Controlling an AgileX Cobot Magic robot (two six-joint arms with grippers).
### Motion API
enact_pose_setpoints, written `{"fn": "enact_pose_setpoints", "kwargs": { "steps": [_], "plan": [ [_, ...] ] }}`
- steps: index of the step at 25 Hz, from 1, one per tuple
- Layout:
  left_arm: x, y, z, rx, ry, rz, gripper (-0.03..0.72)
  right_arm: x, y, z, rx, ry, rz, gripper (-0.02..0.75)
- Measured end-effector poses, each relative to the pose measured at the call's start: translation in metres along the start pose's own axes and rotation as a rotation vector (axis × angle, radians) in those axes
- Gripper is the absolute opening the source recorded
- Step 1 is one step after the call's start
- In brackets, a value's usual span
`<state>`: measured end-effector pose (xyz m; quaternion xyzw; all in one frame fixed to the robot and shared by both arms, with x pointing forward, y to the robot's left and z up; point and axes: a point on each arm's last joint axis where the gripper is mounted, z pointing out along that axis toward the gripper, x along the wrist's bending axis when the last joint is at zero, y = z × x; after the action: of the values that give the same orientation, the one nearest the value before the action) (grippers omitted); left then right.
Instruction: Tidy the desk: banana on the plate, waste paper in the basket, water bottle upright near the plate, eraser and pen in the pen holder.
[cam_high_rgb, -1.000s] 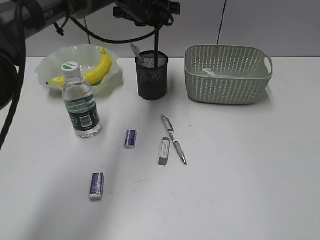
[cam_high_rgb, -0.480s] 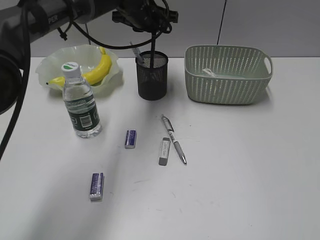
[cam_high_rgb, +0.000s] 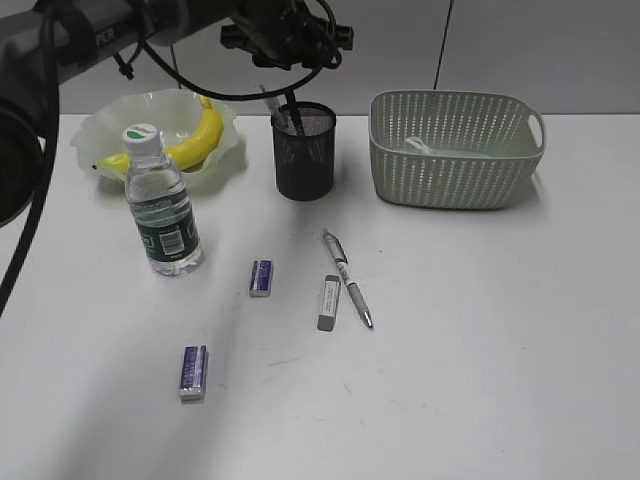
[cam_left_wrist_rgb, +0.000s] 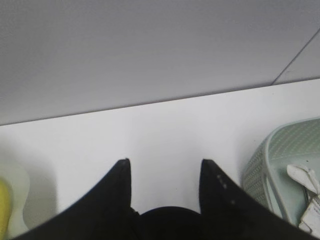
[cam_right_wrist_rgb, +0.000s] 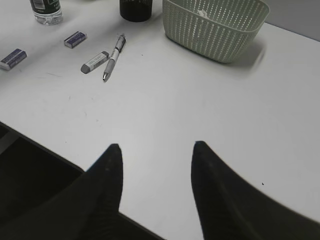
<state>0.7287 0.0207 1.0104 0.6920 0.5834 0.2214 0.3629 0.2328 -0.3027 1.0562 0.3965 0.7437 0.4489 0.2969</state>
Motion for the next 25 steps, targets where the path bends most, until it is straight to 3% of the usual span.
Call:
{"fn": "enact_pose_setpoints", "kwargs": {
  "steps": [8,13,17,20,25],
  "plan": [
    [0.001,0.035,-0.06,-0.032,0.027,0.0,0.342,0.0,0.0,0.0,0.0,0.0,0.0,0.369],
    [0.01,0.056,-0.122,-0.001,0.092,0.119,0.342,0.0,0.0,0.0,0.0,0.0,0.0,0.369],
    [0.018,0.065,-0.171,0.057,0.117,0.128,0.342,0.0,0.0,0.0,0.0,0.0,0.0,0.368],
    [0.018,0.071,-0.201,0.053,0.077,0.099,0.342,0.0,0.0,0.0,0.0,0.0,0.0,0.368],
    [0.013,0.077,-0.252,0.023,-0.066,0.066,0.342,0.0,0.0,0.0,0.0,0.001,0.0,0.368]
  ]
}}
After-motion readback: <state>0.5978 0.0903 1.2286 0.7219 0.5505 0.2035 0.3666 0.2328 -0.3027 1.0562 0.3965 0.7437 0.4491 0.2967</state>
